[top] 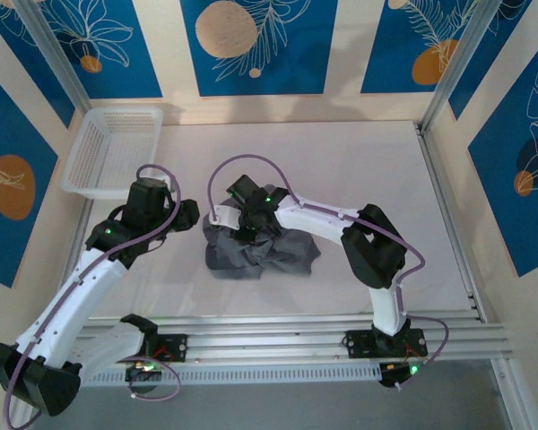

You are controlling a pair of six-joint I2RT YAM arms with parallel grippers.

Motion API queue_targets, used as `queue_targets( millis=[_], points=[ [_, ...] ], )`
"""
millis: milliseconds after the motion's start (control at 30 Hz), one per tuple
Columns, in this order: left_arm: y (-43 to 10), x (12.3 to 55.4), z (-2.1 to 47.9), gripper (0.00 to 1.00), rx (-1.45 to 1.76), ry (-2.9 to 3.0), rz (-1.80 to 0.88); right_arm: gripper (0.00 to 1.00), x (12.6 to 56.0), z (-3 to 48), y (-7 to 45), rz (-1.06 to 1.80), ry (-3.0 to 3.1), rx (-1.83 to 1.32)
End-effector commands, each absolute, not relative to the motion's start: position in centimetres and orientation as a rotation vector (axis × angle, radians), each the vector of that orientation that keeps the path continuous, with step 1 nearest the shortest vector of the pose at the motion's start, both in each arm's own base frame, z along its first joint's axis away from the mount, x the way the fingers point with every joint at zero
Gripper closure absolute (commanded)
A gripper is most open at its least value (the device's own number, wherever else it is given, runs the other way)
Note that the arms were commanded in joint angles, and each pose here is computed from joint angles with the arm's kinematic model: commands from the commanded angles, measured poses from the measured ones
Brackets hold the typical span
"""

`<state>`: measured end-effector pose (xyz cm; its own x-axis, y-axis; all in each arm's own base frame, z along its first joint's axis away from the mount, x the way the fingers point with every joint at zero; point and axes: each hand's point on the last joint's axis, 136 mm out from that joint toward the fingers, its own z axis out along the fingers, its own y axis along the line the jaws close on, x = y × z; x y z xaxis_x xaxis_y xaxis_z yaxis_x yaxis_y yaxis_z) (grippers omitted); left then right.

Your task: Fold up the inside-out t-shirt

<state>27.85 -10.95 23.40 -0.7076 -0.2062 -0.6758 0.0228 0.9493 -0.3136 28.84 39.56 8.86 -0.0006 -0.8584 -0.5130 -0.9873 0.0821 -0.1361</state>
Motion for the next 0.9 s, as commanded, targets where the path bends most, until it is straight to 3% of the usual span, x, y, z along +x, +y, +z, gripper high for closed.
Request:
queue_targets(
  millis=[0, 200, 267, 400, 500, 567, 667, 800, 867],
  points=[
    [-11.1, 27.8, 22.9, 0.46, -0.120, 2.348, -0.391, 0.94, 28.1, 12.4, 40.5, 0.440, 1.847, -1.783],
    [-12.9, 27.8, 20.2, 0.43, -0.142, 2.459, -0.520, 0.96, 27.7, 15.6, 40.1, 0.528, 1.836, -1.677],
    [-14.7, 27.8, 18.4, 0.35, -0.154, 2.529, -0.678, 0.97, 27.9, 17.3, 39.5, 0.613, 1.838, -1.578],
    [-18.8, 28.0, 15.9, 0.29, -0.168, 2.567, -1.051, 0.98, 28.0, 19.6, 38.2, 0.745, 1.827, -1.427],
    [-19.8, 28.6, 15.7, 0.16, -0.195, 2.524, -1.155, 0.99, 27.5, 20.0, 37.6, 0.740, 1.815, -1.421],
    [-20.1, 29.1, 15.9, 0.15, -0.195, 2.508, -1.173, 0.99, 27.1, 20.5, 37.6, 0.763, 1.797, -1.411],
    [-21.4, 29.9, 17.4, 0.30, -0.151, 2.434, -1.282, 0.99, 27.1, 21.3, 37.6, 0.778, 1.772, -1.385],
    [-22.0, 30.3, 17.8, 0.69, -0.115, 2.431, -1.318, 0.98, 27.8, 21.4, 37.6, 0.749, 1.775, -1.362],
    [-21.9, 30.4, 17.3, 0.84, -0.122, 2.447, -1.296, 0.98, 28.0, 21.5, 37.5, 0.743, 1.780, -1.350]
  ],
)
